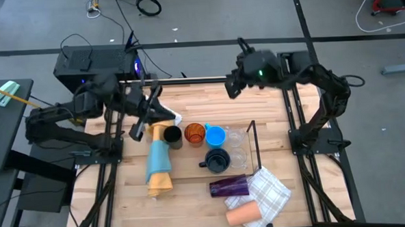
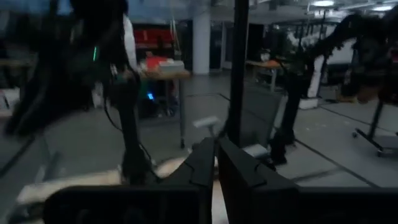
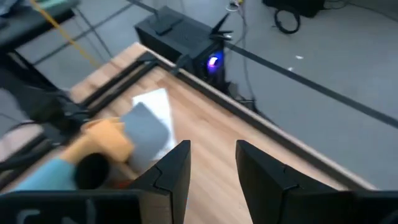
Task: Stack small to large cups/mugs on shelf
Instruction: Put the light orange cup on the shelf
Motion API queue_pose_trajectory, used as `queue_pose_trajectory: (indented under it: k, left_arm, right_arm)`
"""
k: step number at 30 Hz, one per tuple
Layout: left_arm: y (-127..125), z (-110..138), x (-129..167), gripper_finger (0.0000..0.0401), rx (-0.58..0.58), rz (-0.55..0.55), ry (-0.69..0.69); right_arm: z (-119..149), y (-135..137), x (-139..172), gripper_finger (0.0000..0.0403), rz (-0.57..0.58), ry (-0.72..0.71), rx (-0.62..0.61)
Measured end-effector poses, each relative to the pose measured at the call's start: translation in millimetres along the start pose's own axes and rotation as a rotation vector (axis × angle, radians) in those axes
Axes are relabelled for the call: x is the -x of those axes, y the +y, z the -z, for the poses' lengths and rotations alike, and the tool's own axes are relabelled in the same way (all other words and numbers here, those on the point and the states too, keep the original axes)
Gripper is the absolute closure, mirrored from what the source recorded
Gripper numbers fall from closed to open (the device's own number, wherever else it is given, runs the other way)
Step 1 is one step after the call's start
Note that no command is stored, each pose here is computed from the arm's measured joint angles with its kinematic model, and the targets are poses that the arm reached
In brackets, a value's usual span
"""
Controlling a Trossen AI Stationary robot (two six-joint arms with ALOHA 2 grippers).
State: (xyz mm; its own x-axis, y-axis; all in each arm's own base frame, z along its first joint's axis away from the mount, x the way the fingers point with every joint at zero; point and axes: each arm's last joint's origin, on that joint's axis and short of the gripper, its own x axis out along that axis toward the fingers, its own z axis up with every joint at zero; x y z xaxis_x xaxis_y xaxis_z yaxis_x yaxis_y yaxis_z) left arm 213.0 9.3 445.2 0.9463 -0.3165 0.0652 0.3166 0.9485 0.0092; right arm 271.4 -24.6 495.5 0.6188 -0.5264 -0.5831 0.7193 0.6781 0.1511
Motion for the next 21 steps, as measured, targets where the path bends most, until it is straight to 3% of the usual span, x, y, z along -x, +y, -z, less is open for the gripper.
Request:
queue_pose_trajectory:
  k: [7,13,17,21]
  left_arm:
    - [-11,31,25,0.0372,0.045,0.005,0.011]
    - [-21,27,47,0.0367,0.032,0.008,-0.046]
    - [-25,22,56,0.0371,0.015,0.007,-0.073]
    - [-26,22,59,0.0373,0.017,0.004,-0.066]
  right_arm:
    - [43,50,38,0.0269,-0.12,-0.01,-0.062]
    - [102,87,57,0.0267,-0.229,0.122,-0.082]
    - [151,118,60,0.0264,-0.359,0.219,-0.058]
    - [187,143,60,0.0265,-0.511,0.226,-0.073]
